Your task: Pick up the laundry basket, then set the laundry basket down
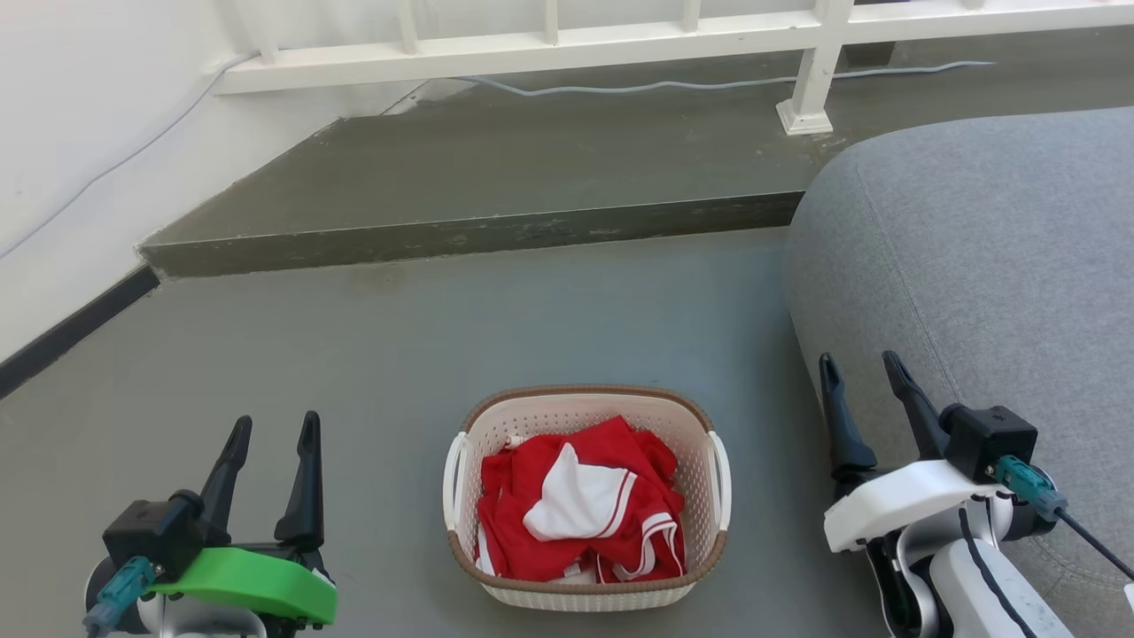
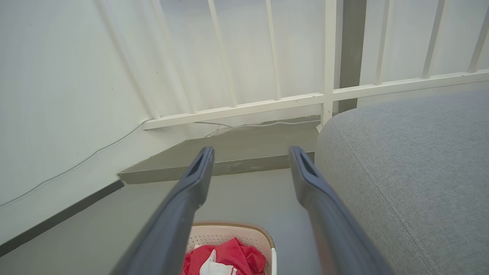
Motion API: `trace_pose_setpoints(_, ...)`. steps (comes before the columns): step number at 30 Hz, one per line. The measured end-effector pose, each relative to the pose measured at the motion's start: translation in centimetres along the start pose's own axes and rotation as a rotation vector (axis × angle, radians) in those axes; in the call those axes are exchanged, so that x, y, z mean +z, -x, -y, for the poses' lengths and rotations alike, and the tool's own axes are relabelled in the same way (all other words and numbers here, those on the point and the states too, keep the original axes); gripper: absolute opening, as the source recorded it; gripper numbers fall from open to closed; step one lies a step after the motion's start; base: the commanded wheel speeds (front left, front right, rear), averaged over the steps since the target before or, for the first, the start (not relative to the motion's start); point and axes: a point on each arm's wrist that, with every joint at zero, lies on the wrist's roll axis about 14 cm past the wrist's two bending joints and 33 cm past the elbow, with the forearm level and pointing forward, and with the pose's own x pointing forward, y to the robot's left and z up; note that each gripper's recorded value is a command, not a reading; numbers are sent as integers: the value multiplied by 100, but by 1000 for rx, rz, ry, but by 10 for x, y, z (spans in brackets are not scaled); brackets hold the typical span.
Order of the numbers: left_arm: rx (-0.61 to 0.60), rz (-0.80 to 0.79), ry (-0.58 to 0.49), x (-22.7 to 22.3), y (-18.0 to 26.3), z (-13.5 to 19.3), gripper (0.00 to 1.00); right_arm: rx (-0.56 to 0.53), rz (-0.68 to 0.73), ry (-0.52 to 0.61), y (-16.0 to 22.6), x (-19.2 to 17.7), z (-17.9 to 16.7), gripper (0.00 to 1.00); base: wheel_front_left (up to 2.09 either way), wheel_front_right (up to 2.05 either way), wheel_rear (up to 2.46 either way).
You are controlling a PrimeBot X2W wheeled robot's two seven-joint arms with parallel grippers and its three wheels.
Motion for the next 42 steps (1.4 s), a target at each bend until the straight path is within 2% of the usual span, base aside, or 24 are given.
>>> trace_pose_setpoints(3, 3, -6, 6, -2, 1, 0, 100, -1, 3, 6, 0, 1, 0, 100, 0, 0, 0)
trace_pose_setpoints(4, 7, -15, 14, -6, 2, 0, 0, -2, 0, 5, 0, 0, 1, 0, 0, 0, 0)
trace_pose_setpoints(10, 40, -99, 47, -34, 13, -2, 0, -27, -112, -11, 20, -36, 4, 0, 0, 0, 0)
trace_pose_setpoints(15, 61, -107, 93, -35, 13, -6, 0, -35, -113, -57, 19, -35, 5, 0, 0, 0, 0)
trace_pose_setpoints(42, 193, -124, 423, -37, 17, -31, 0, -150, -161, -466, 16, -38, 30, 0, 0, 0, 0)
